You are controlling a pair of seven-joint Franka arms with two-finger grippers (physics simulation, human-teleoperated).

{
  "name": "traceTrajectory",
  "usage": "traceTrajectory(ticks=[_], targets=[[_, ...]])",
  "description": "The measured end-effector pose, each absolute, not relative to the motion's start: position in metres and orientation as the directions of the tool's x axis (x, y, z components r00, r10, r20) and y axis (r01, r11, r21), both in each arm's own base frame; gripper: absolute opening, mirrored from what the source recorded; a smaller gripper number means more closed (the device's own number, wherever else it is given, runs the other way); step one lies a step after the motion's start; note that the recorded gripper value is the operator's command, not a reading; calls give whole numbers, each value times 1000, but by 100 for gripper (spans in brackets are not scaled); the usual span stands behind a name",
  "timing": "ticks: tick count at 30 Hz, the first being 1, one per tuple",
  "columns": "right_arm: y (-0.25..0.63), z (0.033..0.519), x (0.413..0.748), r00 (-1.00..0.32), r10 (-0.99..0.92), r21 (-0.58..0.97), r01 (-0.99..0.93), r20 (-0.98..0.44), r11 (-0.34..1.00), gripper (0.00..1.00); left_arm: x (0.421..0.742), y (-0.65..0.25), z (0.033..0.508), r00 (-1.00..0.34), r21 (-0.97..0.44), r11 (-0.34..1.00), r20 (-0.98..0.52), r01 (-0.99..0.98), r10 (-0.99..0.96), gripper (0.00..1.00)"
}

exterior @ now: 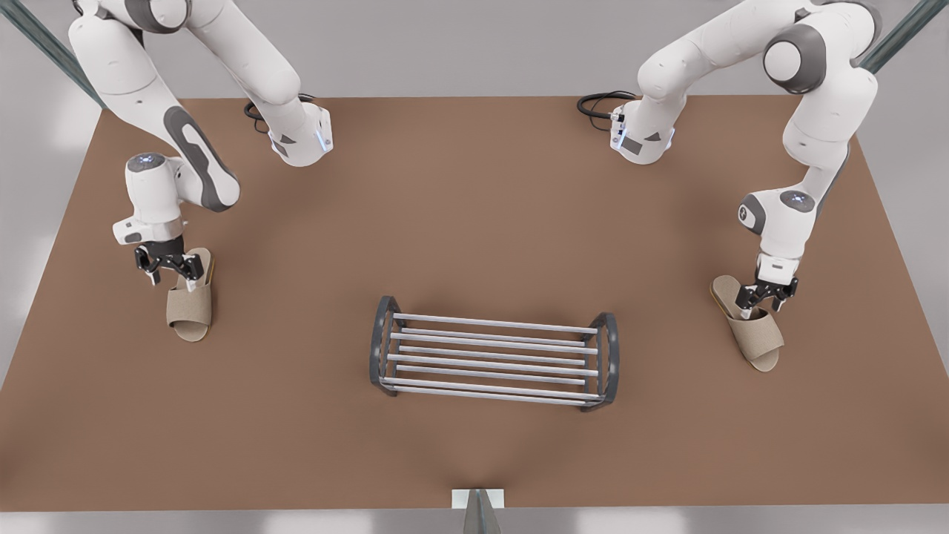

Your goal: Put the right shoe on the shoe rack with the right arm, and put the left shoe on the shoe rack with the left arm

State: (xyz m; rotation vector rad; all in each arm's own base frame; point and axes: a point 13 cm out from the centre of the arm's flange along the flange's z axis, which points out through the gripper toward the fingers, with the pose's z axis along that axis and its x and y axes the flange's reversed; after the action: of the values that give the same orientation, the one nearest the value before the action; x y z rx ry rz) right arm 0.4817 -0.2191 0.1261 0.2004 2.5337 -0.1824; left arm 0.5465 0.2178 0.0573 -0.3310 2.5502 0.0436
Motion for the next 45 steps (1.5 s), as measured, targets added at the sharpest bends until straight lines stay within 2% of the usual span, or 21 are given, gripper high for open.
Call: traceTrajectory(ticks=[10, 11, 13, 19, 21, 22, 23, 24, 29, 32, 38, 45], targets=[[-269, 95, 443, -857, 62, -141, 155, -512, 978, 100, 545, 224, 53, -813, -34, 968, -537, -249, -227, 99], [-268, 93, 443, -861, 48, -146, 141, -507, 979, 100, 546, 224, 53, -812, -33, 968, -537, -248, -226, 99], [-267, 90, 442, -866, 19, -157, 112, -500, 981, 100, 547, 224, 54, -812, -32, 968, -538, -247, -225, 87], [-258, 86, 461, -865, -87, -192, 10, -494, 981, 100, 551, 227, 61, -806, -27, 969, -549, -247, -221, 86], [-259, 83, 463, -864, -115, -202, -16, -490, 979, 100, 551, 227, 60, -806, -27, 969, -550, -247, -221, 61], [-260, 81, 463, -864, -126, -206, -27, -487, 978, 100, 551, 227, 60, -806, -27, 969, -550, -247, -221, 52], [-260, 80, 463, -864, -138, -210, -38, -484, 977, 100, 551, 227, 60, -806, -27, 969, -550, -247, -221, 49], [-260, 79, 463, -864, -147, -213, -48, -481, 976, 100, 551, 228, 61, -805, -26, 968, -550, -248, -221, 41], [-263, 71, 469, -860, -185, -225, -84, -475, 971, 100, 551, 239, 63, -802, -15, 965, -554, -260, -224, 31], [-267, 64, 469, -862, -191, -224, -93, -470, 970, 100, 553, 244, 67, -792, -15, 961, -562, -278, -238, 22], [-266, 62, 472, -858, -223, -236, -123, -463, 964, 100, 573, 243, 107, -752, -21, 956, -613, -292, -243, 21], [-269, 57, 480, -852, -243, -243, -142, -464, 960, 100, 636, 124, 208, -743, -55, 986, -651, -154, -153, 21]])
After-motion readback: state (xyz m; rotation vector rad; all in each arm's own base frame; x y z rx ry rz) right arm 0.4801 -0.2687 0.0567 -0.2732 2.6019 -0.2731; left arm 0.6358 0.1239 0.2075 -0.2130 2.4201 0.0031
